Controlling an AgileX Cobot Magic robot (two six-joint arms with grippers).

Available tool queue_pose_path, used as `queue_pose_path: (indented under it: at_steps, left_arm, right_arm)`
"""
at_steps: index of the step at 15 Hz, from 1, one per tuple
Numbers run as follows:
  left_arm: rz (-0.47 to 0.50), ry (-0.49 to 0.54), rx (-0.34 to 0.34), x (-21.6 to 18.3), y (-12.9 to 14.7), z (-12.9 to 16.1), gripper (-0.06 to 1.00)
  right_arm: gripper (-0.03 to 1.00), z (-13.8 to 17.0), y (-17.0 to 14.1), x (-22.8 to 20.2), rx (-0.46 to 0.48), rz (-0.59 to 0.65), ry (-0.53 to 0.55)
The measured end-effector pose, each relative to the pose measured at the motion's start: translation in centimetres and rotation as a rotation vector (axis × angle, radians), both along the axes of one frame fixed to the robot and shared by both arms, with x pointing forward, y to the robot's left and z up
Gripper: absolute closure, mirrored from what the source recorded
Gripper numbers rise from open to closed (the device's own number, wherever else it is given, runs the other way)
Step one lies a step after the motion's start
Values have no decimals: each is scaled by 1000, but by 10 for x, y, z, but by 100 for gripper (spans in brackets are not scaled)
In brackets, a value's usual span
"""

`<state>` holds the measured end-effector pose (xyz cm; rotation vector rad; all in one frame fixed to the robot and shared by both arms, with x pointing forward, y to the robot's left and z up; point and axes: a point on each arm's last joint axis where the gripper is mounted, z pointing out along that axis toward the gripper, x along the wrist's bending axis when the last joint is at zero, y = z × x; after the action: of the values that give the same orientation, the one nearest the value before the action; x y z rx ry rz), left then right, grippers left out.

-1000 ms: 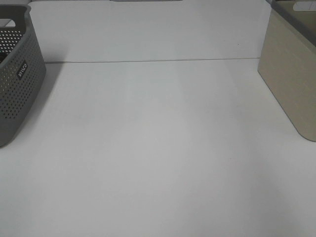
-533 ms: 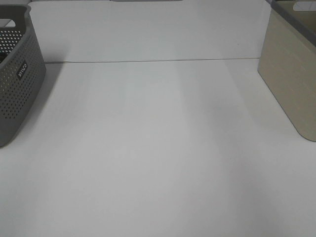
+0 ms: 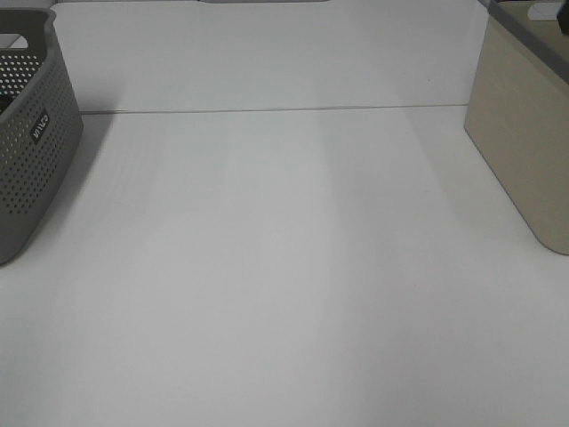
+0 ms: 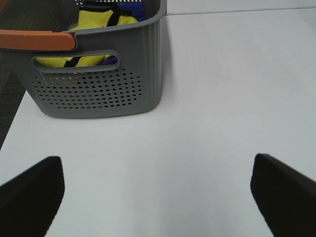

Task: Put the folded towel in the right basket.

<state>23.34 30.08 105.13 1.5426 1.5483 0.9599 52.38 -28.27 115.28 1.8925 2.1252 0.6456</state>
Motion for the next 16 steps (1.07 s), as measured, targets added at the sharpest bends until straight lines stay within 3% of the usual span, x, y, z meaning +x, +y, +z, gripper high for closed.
queue_pose_path:
  at_steps: [4,9,11,12,16]
  left_arm:
    - [0,0,0,0,0,0,-3]
    - [0,0,0,0,0,0,-3]
    - [0,0,0,0,0,0,-3]
    - [0,0,0,0,0,0,-3]
    - [0,0,0,0,0,0,-3]
  right_arm:
    - [20,-57,-1,-79,-10,0,167]
    - [20,-111,-1,-166,-11,0,234]
    - [20,-120,-1,-198,-18,-1,160]
    - [20,-108,-2,-221,-26,-4,2]
    - [20,-97,-8,-269,-83,-39,-305]
